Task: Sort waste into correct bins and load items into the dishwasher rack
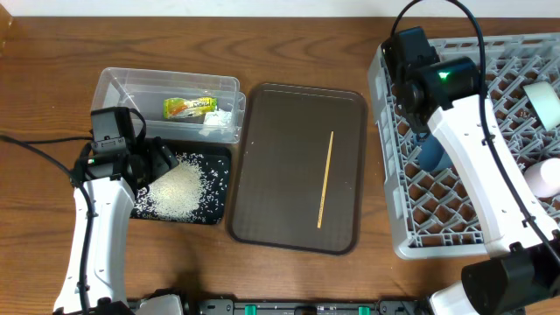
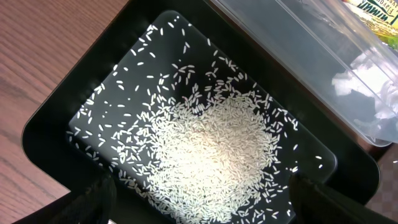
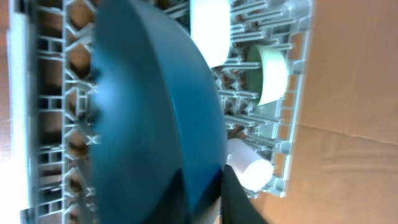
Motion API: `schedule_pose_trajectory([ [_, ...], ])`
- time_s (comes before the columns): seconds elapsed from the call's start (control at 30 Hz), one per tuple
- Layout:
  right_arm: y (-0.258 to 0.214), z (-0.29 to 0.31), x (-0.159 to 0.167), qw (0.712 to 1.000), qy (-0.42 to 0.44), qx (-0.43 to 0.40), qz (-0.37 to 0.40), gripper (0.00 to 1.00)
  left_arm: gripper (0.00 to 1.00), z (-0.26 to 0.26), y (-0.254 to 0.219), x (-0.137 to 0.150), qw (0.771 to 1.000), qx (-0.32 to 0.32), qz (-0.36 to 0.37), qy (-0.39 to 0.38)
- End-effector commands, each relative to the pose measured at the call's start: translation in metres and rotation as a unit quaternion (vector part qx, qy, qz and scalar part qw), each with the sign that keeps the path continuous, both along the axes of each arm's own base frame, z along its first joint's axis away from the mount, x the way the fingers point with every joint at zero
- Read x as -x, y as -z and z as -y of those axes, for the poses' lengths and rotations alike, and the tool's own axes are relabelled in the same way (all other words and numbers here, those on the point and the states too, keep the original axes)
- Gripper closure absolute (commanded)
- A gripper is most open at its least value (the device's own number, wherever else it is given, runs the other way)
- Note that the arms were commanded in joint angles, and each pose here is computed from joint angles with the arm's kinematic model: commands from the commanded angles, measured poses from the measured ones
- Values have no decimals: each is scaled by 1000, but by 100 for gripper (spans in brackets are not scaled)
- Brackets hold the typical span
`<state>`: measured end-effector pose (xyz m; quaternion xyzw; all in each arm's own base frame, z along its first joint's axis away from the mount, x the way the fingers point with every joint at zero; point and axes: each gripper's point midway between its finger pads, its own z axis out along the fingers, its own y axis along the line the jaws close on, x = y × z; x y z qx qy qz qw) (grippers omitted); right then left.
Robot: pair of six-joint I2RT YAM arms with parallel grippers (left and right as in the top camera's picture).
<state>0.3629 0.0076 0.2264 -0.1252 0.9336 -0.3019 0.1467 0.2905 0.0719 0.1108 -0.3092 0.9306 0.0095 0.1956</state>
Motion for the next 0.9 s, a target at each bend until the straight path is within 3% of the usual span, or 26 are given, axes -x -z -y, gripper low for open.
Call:
schedule_pose_trajectory([
  [0.0,79,-77,41,965,-43,-196,-171,59,9,-3,-5,-1,1000,-7,5,-5],
  [0.1,79,-77,38,966,-44,-197,-165,56,9,-3,-5,-1,1000,-7,5,-5],
  [0.5,46,-70,11,979,-40,-182,-86,64,9,-3,-5,-1,1000,-7,5,-5],
  [0.73,-13,-77,-23,974,-50,-220,15,53,9,-3,-5,-1,1000,-7,5,-5],
  [0.87,-23,-82,-32,970,-56,-231,39,53,9,-3,-5,-1,1000,-7,5,-5],
])
